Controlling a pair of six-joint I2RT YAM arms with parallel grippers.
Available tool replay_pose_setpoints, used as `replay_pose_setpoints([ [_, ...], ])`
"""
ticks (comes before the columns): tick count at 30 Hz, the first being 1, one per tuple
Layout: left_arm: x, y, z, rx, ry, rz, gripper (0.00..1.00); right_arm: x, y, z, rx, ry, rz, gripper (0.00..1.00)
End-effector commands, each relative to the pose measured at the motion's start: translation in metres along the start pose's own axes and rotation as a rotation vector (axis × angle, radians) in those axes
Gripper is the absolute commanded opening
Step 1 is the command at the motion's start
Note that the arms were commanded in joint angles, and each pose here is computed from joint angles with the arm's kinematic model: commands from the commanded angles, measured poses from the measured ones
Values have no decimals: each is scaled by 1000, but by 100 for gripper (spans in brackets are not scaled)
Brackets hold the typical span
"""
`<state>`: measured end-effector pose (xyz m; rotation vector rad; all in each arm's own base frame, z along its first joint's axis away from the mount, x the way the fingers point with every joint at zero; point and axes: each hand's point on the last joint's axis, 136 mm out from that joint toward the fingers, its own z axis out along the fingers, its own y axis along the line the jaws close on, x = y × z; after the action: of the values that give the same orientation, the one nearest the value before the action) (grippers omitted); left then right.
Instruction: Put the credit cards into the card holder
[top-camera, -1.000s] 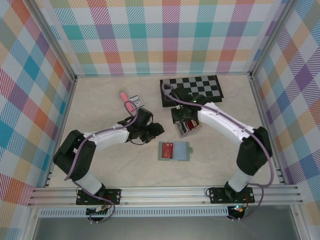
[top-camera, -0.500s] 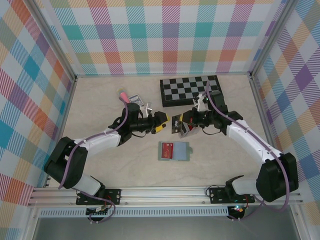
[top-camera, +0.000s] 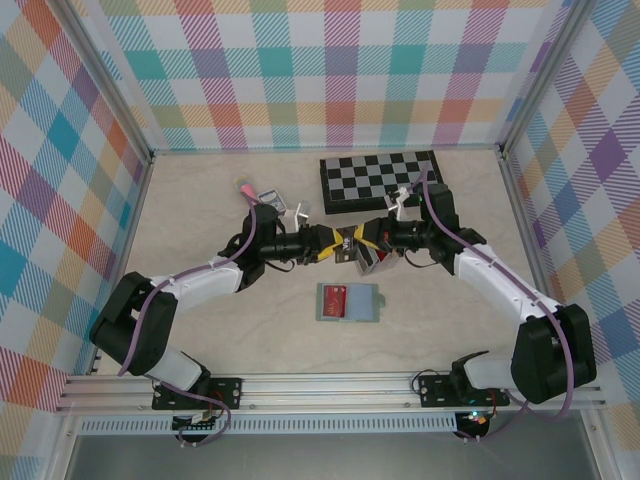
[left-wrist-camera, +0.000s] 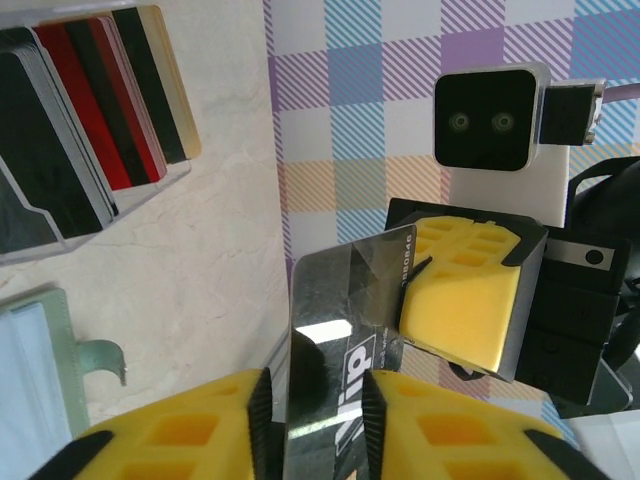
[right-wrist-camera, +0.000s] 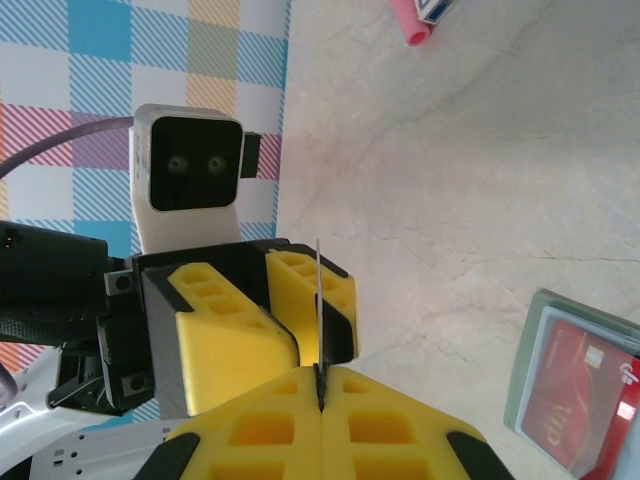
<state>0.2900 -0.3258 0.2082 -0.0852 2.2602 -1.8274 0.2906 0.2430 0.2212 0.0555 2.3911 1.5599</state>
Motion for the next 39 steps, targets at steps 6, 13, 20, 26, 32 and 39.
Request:
replay_pose_setpoints([
  [6,7,-12,-5,27,12,64,0,2,-16,0,43,-7,20,10],
  [13,27,53,-16,-267,11,40,0,32,-96,-19,460,9,39,35],
  [20,64,106,-8,-451,62,34,0,78,-141,-14,736,121,-27,48],
  [26,76,127,4,-501,86,54,0,96,-135,19,655,191,-55,26],
  [32,75,135,9,-531,81,64,0,98,-142,36,628,214,-23,18],
  [39,71,141,-7,-589,19,84,0,97,-146,59,603,253,-7,11],
])
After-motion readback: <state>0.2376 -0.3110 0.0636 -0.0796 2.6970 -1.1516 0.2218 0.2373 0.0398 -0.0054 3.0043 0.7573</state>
